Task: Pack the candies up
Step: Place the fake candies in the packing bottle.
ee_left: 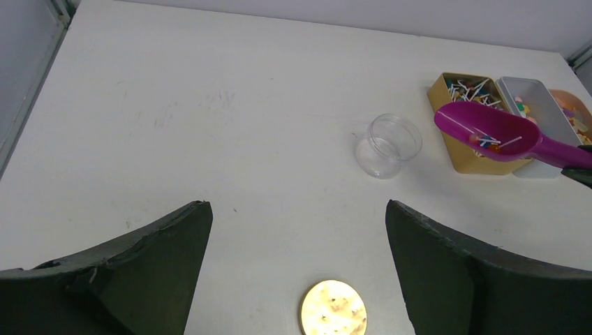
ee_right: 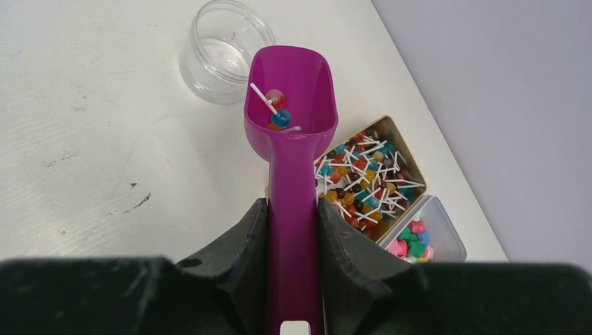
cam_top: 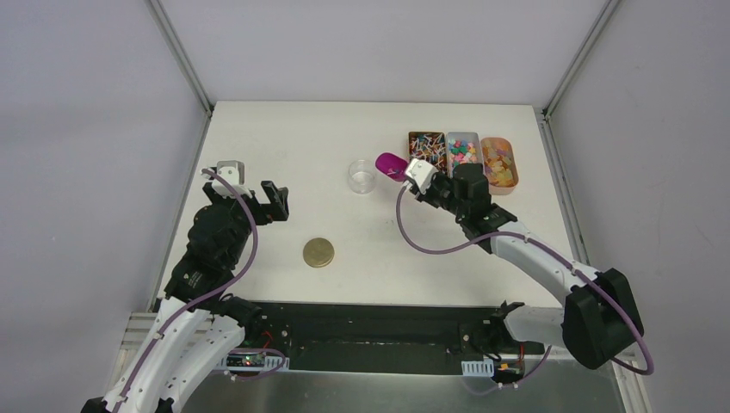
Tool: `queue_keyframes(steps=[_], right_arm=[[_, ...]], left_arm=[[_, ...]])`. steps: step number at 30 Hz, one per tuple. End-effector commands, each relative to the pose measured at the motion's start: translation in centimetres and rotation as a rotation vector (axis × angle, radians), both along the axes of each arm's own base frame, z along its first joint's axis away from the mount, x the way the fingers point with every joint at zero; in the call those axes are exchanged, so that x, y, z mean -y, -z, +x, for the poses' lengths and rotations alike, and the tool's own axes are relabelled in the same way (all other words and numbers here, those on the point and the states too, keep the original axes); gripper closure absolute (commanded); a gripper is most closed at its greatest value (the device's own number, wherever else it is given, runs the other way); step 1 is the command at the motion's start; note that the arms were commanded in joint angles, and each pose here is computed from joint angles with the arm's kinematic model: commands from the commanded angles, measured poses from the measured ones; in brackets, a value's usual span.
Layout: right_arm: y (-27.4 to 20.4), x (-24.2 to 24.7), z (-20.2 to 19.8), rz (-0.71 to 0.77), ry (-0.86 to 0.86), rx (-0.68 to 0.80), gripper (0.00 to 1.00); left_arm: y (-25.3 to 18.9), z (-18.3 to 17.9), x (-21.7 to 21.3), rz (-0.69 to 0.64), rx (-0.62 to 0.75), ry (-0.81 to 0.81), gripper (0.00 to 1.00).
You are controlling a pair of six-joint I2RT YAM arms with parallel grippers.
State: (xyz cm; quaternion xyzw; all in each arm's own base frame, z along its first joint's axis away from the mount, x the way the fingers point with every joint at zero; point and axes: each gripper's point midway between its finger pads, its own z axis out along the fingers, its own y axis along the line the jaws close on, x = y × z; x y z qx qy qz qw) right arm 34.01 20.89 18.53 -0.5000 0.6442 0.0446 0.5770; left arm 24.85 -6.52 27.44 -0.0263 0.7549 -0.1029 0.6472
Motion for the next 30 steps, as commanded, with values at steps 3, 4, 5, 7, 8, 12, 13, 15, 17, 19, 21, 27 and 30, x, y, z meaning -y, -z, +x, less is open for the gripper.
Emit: queue_keyframes(steps=[3,4,5,7,8,12,13,15,17,19,21,27,30], right_arm=[[-2.1,-2.5,0.5,-0.053,-0.062,0.069,1.00],[-2.0,-2.8,0.6,-0.063,-0.065,0.067,1.00],[-1.8,-3.0,0.6,-0.071,-0.068,0.062,1.00],[-1.7,-3.4,0.7,-0.085,-0.068,0.062,1.00],[-1.4,-3.6,0.7,-0.095,-0.071,0.056,1.00],[-1.1,-4.3,1.0,-0.119,-0.067,0.047,1.00],[-1.0,-4.4,1.0,-0.126,-0.068,0.046,1.00],[-0.8,-4.5,1.2,-0.140,-0.059,0.043,1.00],[-0.5,-4.6,1.4,-0.156,-0.052,0.034,1.00],[-0.3,-4.7,1.6,-0.174,-0.050,0.030,1.00],[-0.2,-4.9,1.6,-0.188,-0.054,0.028,1.00],[-0.1,-5.1,1.6,-0.225,-0.055,0.029,1.00],[-0.1,-5.2,1.5,-0.246,-0.061,0.032,1.00]], left_arm=[[-1.5,-0.1,-0.8,-0.007,0.048,-0.036,0.01],[-1.5,-0.1,-0.8,-0.009,0.050,-0.037,0.01],[-1.5,-0.1,-0.8,-0.008,0.049,-0.036,0.01],[-1.6,-0.1,-0.8,-0.010,0.052,-0.036,0.01],[-1.5,-0.2,-0.9,-0.010,0.052,-0.037,0.01],[-1.6,-0.2,-0.9,-0.010,0.054,-0.039,0.01],[-1.6,-0.2,-0.9,-0.010,0.055,-0.039,0.01],[-1.6,-0.2,-1.0,-0.010,0.056,-0.040,0.01],[-1.6,-0.2,-1.0,-0.009,0.056,-0.041,0.01],[-1.6,-0.3,-1.0,-0.009,0.056,-0.041,0.01],[-1.6,-0.2,-1.0,-0.009,0.056,-0.042,0.01],[-1.6,-0.2,-1.1,-0.008,0.057,-0.044,0.01],[-1.6,-0.2,-1.1,-0.007,0.056,-0.046,0.01]])
